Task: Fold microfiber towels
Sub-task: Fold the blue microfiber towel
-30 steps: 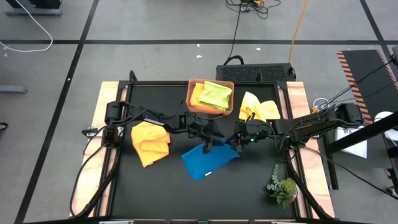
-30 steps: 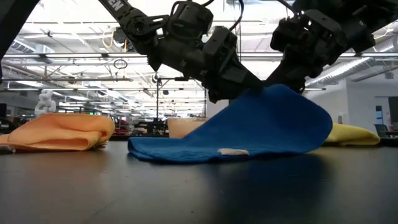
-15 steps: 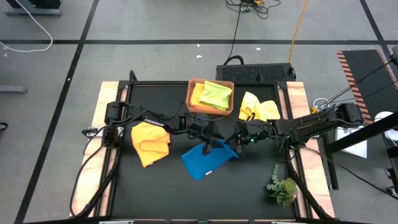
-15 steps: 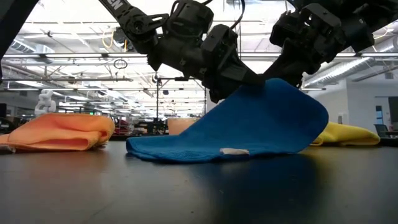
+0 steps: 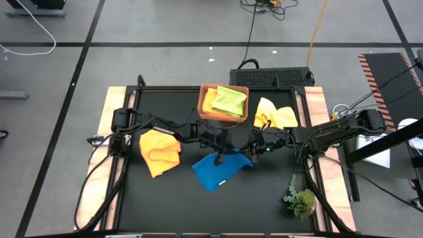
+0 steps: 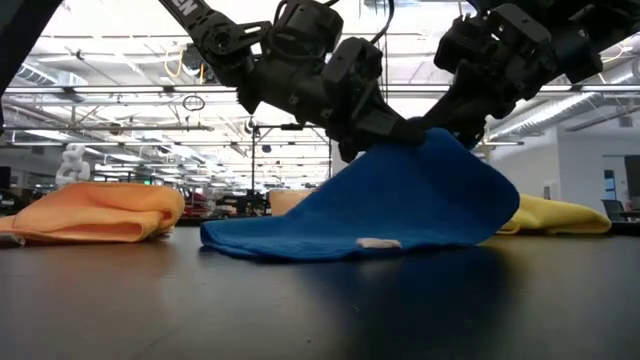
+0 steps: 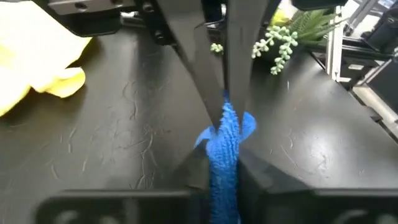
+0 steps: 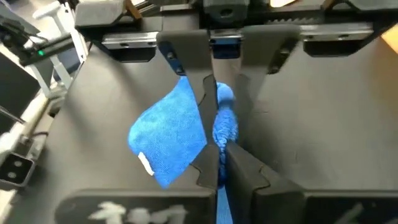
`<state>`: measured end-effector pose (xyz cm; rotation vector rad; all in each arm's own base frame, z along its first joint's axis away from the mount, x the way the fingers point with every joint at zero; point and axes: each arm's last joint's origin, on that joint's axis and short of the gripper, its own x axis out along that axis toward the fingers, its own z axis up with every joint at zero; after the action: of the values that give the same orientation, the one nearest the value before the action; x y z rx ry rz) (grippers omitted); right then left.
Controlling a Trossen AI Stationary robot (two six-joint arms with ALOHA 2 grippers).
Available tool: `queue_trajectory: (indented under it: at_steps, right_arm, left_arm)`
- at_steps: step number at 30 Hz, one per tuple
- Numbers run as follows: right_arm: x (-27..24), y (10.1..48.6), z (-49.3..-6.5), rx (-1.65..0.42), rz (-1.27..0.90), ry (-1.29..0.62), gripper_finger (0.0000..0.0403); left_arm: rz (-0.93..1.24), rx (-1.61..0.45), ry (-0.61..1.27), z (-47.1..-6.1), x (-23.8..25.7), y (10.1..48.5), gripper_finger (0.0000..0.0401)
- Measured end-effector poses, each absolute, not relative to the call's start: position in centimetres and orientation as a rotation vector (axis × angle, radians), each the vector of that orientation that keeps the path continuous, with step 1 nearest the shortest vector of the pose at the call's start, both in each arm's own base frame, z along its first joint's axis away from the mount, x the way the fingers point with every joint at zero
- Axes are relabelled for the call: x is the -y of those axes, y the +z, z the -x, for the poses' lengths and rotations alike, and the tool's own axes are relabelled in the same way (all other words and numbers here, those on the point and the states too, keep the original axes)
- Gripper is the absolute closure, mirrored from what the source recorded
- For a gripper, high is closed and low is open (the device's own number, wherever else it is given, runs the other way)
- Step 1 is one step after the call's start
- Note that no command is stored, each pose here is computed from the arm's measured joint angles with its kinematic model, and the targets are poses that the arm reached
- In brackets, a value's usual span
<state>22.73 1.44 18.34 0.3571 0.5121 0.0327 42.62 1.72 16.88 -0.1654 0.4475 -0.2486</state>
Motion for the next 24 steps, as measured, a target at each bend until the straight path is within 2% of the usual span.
queue_trajectory:
  at_steps: [2,8,17,20,24]
  right_arm:
    - [-1.5,18.3,-22.7,-0.52,-0.397,0.033,0.0385]
    - [-1.6,17.4,-22.1,-0.642,-0.478,0.034,0.0311]
    - [-1.6,17.5,-22.3,-0.62,-0.424,0.051,0.0179]
    - [-1.6,17.2,-22.6,-0.615,-0.407,0.057,0.0152]
    - [-1.7,16.2,-23.2,-0.611,-0.386,0.07,0.0137]
  left_arm:
    - [0.158,-0.445,-0.271,-42.6,-1.8,17.0,0.0389]
    - [0.103,-0.484,-0.285,-41.9,-1.9,17.8,0.0395]
    - [0.019,-0.486,-0.25,-41.0,-1.9,19.9,0.0395]
    - [0.012,-0.504,-0.236,-40.6,-1.9,20.4,0.0397]
    - [0.003,-0.492,-0.236,-40.4,-1.9,20.9,0.0394]
